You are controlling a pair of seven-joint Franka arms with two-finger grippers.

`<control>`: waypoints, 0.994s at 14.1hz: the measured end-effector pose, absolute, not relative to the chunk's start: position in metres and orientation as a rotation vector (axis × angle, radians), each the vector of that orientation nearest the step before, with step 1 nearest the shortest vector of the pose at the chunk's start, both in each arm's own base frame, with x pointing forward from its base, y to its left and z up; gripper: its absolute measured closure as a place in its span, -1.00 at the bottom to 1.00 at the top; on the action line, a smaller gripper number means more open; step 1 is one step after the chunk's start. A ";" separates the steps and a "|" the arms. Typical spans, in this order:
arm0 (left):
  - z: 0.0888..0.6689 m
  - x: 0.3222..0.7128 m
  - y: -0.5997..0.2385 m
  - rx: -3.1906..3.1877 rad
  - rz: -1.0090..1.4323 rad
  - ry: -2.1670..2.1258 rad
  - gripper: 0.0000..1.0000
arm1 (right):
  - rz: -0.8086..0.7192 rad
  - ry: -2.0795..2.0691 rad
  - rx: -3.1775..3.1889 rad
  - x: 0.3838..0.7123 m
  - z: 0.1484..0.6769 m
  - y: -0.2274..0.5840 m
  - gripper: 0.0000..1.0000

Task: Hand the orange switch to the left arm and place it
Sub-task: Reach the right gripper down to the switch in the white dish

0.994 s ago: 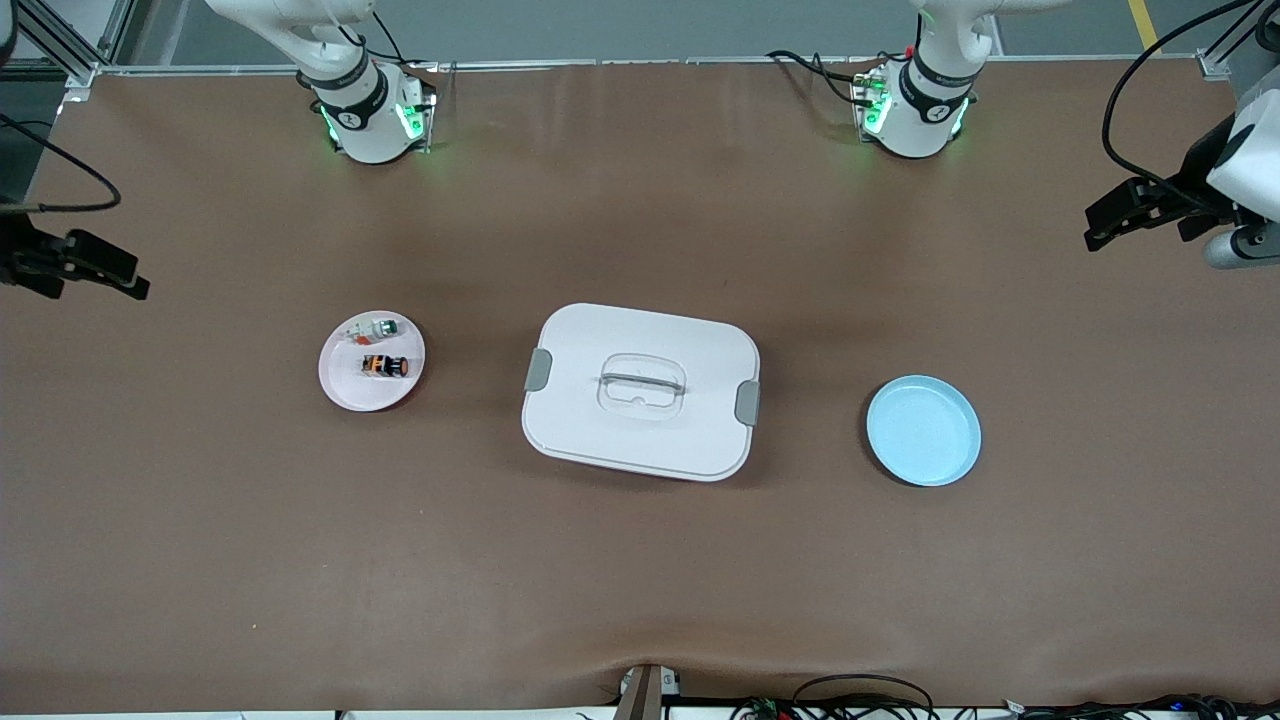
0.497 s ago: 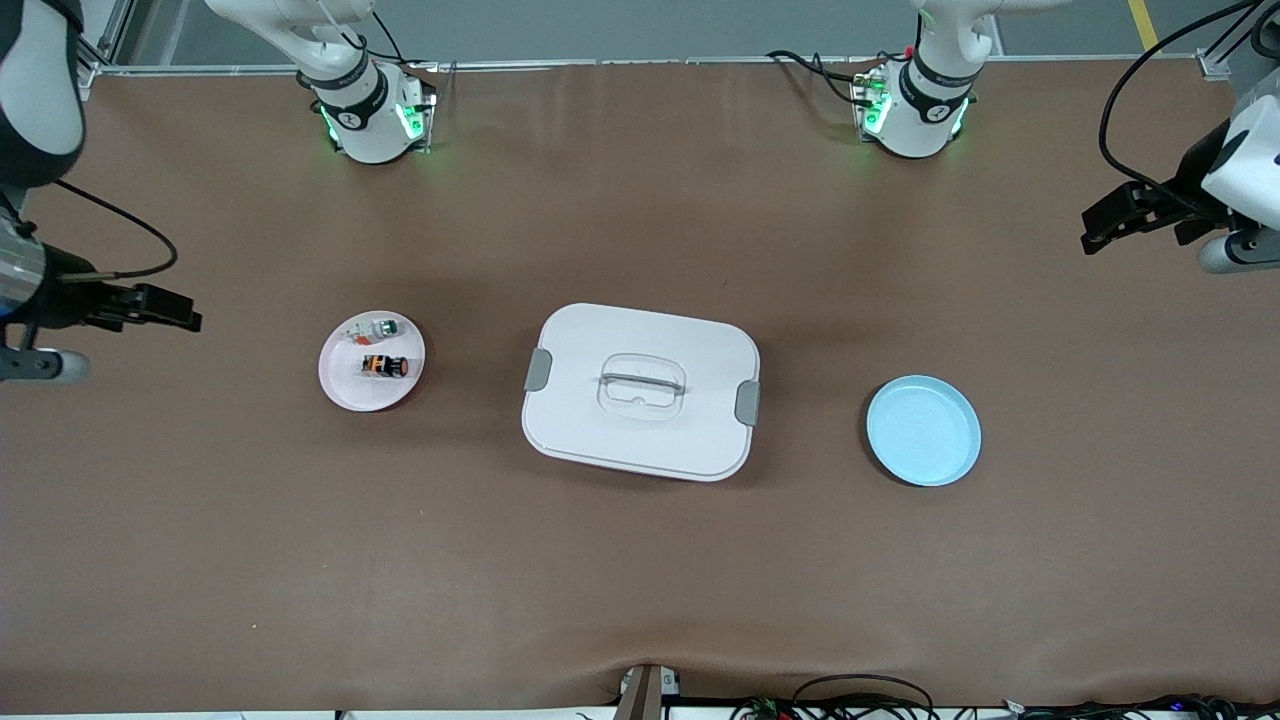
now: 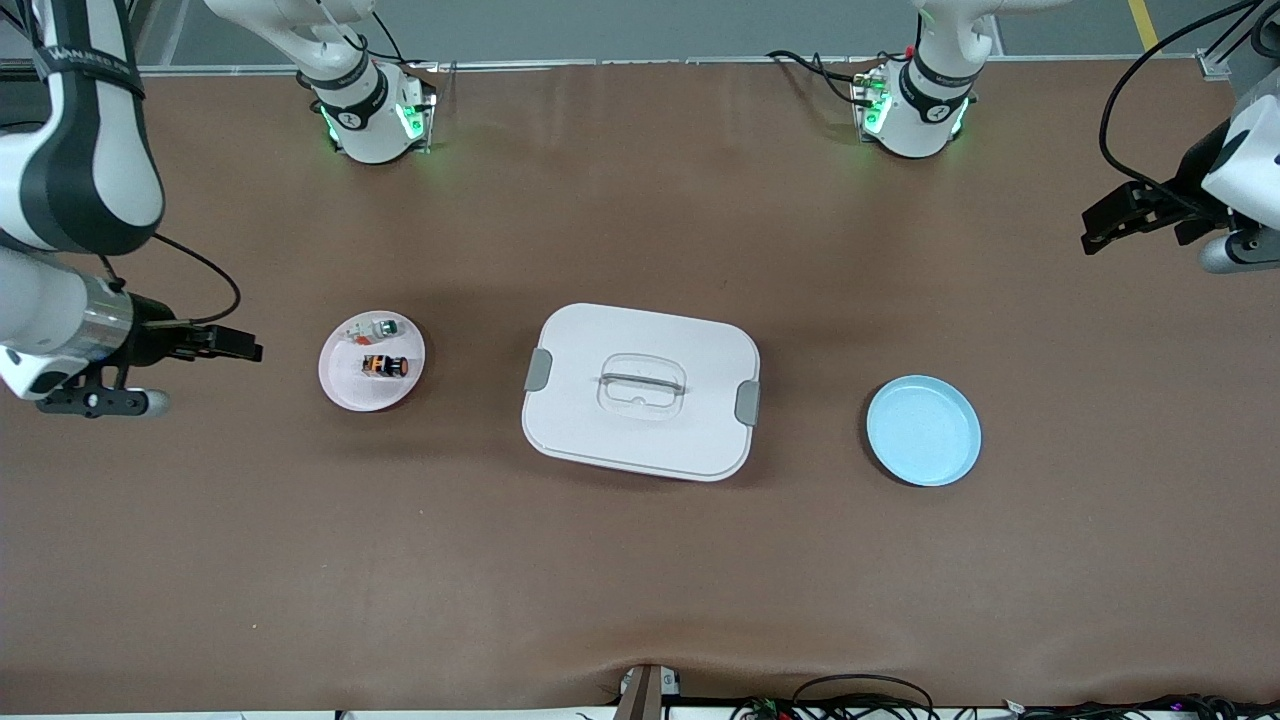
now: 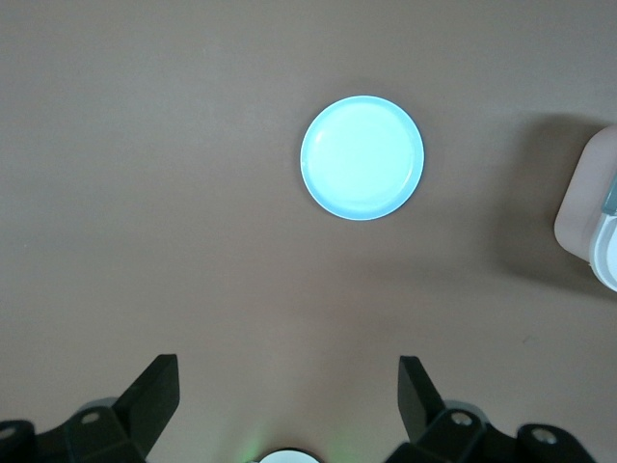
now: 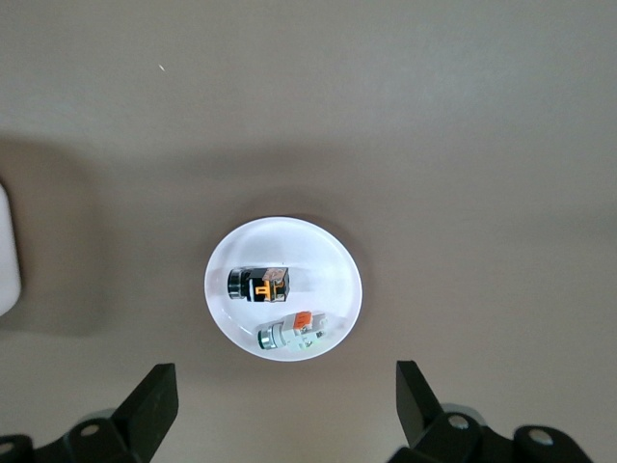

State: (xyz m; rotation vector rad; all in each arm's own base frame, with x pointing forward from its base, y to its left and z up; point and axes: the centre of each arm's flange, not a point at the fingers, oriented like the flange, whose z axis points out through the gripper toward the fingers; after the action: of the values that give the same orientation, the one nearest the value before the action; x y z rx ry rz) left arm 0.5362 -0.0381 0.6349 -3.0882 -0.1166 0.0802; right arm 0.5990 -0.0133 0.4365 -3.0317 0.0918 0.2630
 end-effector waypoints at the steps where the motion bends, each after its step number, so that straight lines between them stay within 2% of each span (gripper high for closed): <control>1: 0.635 0.536 -0.038 -3.088 0.081 -0.117 -1.00 | 0.266 0.101 -3.026 0.596 0.422 -0.013 -1.00; 10: 0.634 0.536 -0.038 -3.088 0.082 -0.117 -1.00 | 0.252 0.073 -3.040 0.564 0.328 0.026 -1.00; 14: 0.634 0.536 -0.038 -3.088 0.082 -0.117 -1.00 | 0.190 0.034 -3.055 0.547 0.296 0.045 -1.00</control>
State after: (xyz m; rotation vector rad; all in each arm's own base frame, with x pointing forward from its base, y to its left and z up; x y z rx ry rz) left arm 0.5363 -0.0381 0.6343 -3.0881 -0.1166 0.0822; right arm 0.5471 0.0445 0.2962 -3.0552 0.0343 0.1903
